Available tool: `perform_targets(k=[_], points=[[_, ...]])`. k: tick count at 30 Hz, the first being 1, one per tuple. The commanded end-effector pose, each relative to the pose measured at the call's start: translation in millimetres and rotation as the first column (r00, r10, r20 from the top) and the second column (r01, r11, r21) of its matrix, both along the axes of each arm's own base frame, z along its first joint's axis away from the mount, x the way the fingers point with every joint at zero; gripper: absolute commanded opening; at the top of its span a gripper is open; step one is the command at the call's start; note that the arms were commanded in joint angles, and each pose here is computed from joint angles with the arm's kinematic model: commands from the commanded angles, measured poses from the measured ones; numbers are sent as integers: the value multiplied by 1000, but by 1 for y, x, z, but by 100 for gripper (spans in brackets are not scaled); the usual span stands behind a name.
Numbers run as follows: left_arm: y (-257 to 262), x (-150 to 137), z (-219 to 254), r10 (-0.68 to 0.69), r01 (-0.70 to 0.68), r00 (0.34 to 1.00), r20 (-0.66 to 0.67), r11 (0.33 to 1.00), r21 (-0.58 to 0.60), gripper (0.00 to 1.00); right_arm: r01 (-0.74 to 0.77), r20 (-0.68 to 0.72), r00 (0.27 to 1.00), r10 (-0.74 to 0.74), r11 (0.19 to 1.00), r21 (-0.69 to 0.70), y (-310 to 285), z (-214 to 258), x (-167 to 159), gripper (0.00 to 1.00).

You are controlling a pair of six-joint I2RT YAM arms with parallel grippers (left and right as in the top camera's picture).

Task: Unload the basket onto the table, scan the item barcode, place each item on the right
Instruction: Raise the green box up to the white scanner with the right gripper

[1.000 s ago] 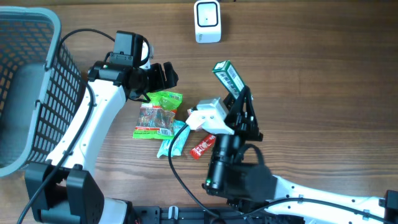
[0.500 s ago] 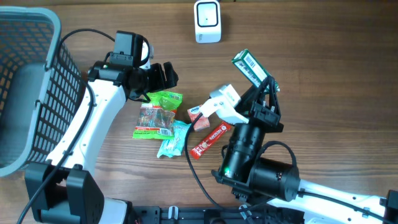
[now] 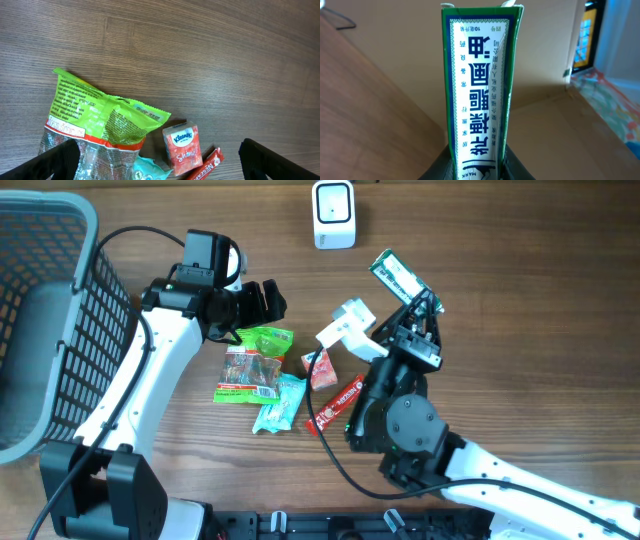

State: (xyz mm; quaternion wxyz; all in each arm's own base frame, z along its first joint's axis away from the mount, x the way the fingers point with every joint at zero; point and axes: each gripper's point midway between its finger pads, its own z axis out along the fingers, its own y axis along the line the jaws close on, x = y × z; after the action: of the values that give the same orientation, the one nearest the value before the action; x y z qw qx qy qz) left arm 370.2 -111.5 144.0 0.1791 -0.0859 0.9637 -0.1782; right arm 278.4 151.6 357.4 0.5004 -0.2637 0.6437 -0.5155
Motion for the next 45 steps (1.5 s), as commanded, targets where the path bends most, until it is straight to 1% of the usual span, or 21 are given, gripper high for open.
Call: perform_targets(k=[1, 3, 6, 9, 10, 11, 12, 13, 15, 17, 18, 20, 21, 24, 26, 28, 30, 33, 36, 39, 45], points=[[2, 1, 6, -9, 9, 1000, 23, 1000, 5, 100, -27, 110, 994, 5, 981, 193, -13, 27, 5, 4], [2, 1, 6, -9, 9, 1000, 23, 1000, 5, 100, -37, 113, 993, 17, 984, 175, -14, 28, 10, 4], [2, 1, 6, -9, 9, 1000, 23, 1000, 5, 100, -103, 130, 988, 84, 984, 147, -5, 30, 20, 4], [2, 1, 6, -9, 9, 1000, 23, 1000, 5, 100, -115, 92, 991, 97, 971, 211, -4, 21, 31, 4], [2, 1, 6, -9, 9, 1000, 23, 1000, 5, 100, -203, -5, 977, 213, 938, 281, 12, 2, 38, 4], [2, 1, 6, -9, 9, 1000, 23, 1000, 5, 100, -290, -104, 928, 359, 867, 406, 34, -16, 38, 4], [2, 1, 6, -9, 9, 1000, 23, 1000, 5, 100, -327, -173, 855, 489, 767, 553, 54, -29, 36, 4], [2, 1, 6, -9, 9, 1000, 23, 1000, 5, 100, -324, -193, 792, 579, 666, 672, 66, -32, 39, 4], [2, 1, 6, -9, 9, 1000, 23, 1000, 5, 100, -280, -163, 786, 597, 578, 767, 61, -29, 55, 4], [2, 1, 6, -9, 9, 1000, 23, 1000, 5, 100, -232, -155, 776, 611, 506, 831, 53, -31, 71, 4], [2, 1, 6, -9, 9, 1000, 23, 1000, 5, 100, -218, -160, 765, 624, 484, 848, 54, -32, 74, 4], [2, 1, 6, -9, 9, 1000, 23, 1000, 5, 100, -136, -199, 703, 682, 404, 905, 61, -37, 85, 4], [2, 1, 6, -9, 9, 1000, 23, 1000, 5, 100, -82, -224, 695, 683, 385, 919, 63, -38, 93, 4], [2, 1, 6, -9, 9, 1000, 23, 1000, 5, 100, 24, -276, 650, 708, 344, 939, 82, -29, 120, 4], [2, 1, 6, -9, 9, 1000, 23, 1000, 5, 100, 83, -289, 636, 715, 309, 948, 98, -23, 147, 4], [2, 1, 6, -9, 9, 1000, 23, 1000, 5, 100, 118, -291, 646, 706, 284, 951, 109, -29, 173, 4], [2, 1, 6, -9, 9, 1000, 23, 1000, 5, 100, 156, -299, 658, 691, 263, 952, 120, -51, 200, 4], [2, 1, 6, -9, 9, 1000, 23, 1000, 5, 100, 196, -317, 667, 674, 252, 948, 131, -101, 236, 4], [2, 1, 6, -9, 9, 1000, 23, 1000, 5, 100, 228, -324, 684, 654, 231, 946, 134, -144, 266, 4], [2, 1, 6, -9, 9, 1000, 23, 1000, 5, 100, 250, -344, 688, 640, 236, 939, 131, -179, 284, 4], [2, 1, 6, -9, 9, 1000, 23, 1000, 5, 100, 258, -350, 691, 632, 237, 937, 126, -183, 287, 4]])
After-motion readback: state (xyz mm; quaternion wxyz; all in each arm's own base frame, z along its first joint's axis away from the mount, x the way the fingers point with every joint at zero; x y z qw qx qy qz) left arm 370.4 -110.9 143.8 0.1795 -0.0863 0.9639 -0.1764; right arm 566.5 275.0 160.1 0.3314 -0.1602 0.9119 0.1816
